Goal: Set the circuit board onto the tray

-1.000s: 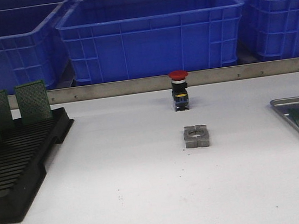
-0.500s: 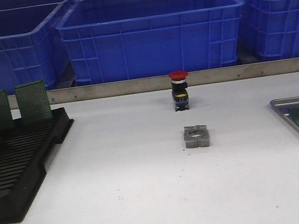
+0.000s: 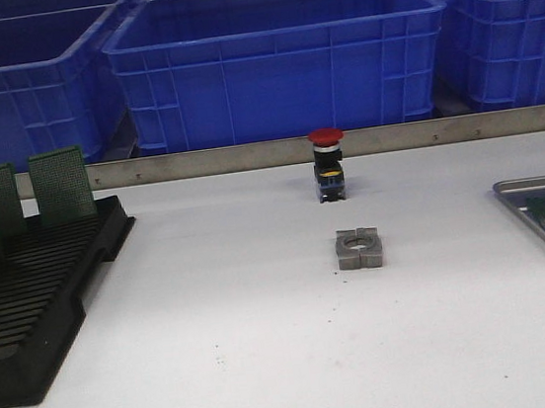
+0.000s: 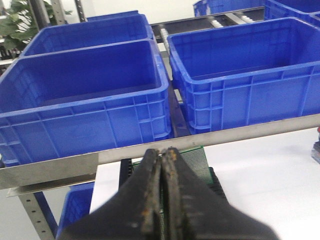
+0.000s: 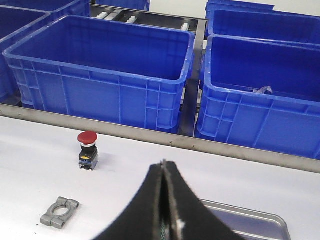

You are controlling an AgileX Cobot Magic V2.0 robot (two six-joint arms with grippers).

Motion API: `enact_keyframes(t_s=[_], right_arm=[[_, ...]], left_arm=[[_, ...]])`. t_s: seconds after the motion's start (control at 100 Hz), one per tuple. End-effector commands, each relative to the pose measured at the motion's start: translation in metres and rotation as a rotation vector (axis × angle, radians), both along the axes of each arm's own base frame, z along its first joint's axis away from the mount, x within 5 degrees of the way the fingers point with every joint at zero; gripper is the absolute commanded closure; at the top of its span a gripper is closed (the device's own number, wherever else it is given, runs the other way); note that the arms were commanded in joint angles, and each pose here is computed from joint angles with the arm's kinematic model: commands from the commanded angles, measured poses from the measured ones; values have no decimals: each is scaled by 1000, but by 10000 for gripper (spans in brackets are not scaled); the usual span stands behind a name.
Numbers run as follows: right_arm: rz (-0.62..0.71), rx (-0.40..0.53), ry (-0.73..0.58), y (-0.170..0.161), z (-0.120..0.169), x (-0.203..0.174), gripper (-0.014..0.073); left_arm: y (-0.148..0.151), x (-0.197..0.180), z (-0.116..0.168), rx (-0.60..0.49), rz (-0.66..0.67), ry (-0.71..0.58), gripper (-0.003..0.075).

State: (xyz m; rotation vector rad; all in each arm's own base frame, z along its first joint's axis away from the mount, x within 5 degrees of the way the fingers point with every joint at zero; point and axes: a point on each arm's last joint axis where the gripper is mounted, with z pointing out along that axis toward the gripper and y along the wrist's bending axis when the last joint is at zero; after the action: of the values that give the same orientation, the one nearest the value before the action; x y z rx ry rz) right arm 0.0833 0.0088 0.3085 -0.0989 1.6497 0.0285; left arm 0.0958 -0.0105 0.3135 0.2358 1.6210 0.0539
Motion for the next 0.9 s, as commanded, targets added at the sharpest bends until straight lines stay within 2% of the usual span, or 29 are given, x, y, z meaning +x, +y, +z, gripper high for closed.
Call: enact_keyframes(t_s=[0.0, 0.3, 0.47, 0.61, 0.89], right_arm=[[-39, 11, -62, -3, 12, 0, 663], [-39, 11, -62, -3, 12, 0, 663], [-39, 11, -62, -3, 12, 0, 663], [-39, 11, -62, -3, 12, 0, 663], [-38, 11, -62, -3, 12, 0, 663]], left_arm=[[1, -10, 7, -15, 4, -148, 739], [4, -34, -55, 31, 7, -169, 739], [5, -42, -82, 18, 8, -181, 739], [6, -44, -97, 16, 15, -182, 739], [7, -41, -108, -1, 49, -209, 739]])
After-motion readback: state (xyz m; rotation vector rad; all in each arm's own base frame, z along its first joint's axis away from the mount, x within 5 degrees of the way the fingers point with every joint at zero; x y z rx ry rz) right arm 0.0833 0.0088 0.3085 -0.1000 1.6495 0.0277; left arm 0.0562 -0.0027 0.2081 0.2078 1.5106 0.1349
